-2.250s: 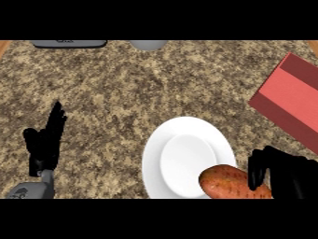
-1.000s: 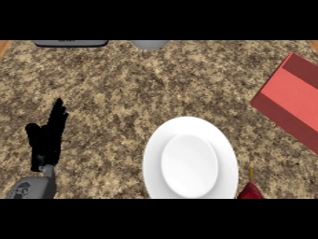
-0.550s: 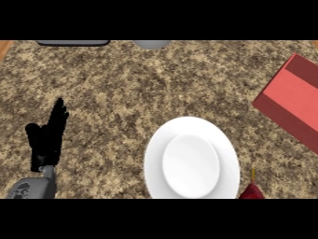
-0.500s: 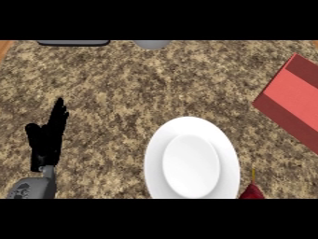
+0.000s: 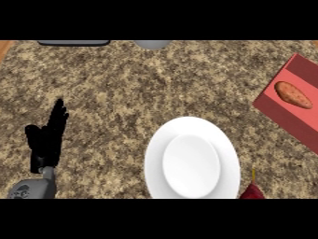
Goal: Pick the sweet potato from the plate and place it in the cardboard box
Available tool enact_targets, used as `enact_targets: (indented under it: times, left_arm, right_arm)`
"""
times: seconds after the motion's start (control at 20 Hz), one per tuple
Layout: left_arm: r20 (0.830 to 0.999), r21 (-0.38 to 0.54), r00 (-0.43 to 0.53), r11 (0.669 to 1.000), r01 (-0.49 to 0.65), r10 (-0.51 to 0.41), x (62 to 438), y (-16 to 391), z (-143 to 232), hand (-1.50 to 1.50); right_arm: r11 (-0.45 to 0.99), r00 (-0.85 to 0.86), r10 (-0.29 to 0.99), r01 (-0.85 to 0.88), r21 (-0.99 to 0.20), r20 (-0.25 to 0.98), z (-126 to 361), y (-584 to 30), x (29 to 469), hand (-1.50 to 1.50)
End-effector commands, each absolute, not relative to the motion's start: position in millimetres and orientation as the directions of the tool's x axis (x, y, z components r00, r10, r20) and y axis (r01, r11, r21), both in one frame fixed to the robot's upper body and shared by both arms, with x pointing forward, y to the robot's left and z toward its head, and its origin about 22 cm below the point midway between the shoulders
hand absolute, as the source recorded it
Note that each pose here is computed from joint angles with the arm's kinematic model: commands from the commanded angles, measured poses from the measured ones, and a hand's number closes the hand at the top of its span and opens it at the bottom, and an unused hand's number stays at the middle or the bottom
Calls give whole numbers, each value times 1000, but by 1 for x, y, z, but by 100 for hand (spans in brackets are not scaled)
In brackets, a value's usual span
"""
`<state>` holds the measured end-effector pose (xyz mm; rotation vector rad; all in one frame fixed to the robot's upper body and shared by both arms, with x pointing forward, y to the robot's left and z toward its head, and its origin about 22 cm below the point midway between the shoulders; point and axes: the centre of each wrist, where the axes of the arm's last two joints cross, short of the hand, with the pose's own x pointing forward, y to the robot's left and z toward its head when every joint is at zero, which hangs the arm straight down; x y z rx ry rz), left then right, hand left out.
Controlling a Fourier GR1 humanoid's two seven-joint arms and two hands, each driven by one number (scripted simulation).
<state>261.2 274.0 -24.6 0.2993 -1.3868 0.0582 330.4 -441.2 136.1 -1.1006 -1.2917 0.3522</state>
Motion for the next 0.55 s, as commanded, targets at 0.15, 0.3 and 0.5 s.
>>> enact_targets:
  times: [0.15,0.3,0.5]
  left_arm:
    - [975,172,174,961,-218,-135,264,277,-23,0]
    - [972,179,193,959,-220,-137,255,276,-28,0]
    - [970,192,191,953,-234,-148,256,285,-25,0]
  right_arm:
    - [717,31,582,452,-531,812,128,-458,329,-150]
    - [785,-45,465,482,-389,884,136,-491,307,-150]
    - [773,-33,411,542,-329,911,123,-515,277,-150]
